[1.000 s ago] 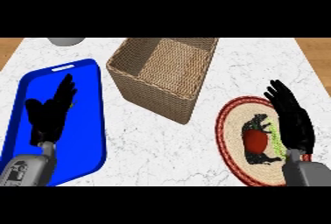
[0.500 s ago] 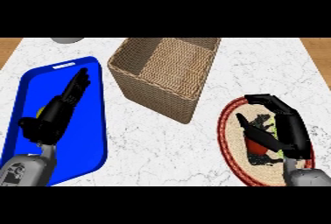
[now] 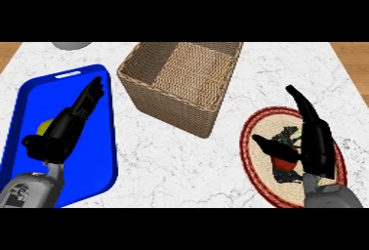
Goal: Pick the bell pepper from the placemat and place it in the basket
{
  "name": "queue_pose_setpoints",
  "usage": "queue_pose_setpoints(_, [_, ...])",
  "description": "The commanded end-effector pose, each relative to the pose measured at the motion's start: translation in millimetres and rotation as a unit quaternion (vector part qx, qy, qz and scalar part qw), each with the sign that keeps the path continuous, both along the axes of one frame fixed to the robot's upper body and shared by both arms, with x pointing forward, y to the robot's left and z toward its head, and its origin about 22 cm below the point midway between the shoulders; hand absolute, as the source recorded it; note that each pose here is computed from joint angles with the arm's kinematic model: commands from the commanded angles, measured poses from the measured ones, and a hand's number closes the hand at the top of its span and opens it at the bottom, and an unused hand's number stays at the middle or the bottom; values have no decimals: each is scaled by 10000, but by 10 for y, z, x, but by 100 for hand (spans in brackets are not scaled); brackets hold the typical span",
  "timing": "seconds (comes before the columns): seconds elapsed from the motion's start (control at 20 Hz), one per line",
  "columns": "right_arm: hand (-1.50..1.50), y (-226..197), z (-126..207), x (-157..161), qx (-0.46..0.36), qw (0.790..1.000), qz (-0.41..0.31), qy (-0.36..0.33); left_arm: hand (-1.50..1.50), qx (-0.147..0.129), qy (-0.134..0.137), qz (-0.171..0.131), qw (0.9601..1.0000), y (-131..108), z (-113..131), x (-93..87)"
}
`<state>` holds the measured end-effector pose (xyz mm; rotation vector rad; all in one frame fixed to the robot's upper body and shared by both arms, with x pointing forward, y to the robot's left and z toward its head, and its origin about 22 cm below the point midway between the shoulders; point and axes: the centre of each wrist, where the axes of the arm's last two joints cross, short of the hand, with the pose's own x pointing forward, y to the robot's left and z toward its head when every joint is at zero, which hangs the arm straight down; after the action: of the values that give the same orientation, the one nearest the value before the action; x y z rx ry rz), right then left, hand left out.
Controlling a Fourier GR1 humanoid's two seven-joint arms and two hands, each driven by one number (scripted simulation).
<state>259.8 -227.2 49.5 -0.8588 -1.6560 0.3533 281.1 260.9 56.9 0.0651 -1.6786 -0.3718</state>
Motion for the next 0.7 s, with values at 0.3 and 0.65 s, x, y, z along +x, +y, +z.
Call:
queue_pose_setpoints(0.3, [-150,-137,699,-21,-2197,9470,-895,2167,0,-2,48,47,10000,75,-5,-48])
queue_pose_setpoints(0.65, [-150,81,1434,-290,-2102,9196,-307,3305,0,-37,9,-6,10000,141,-31,-64])
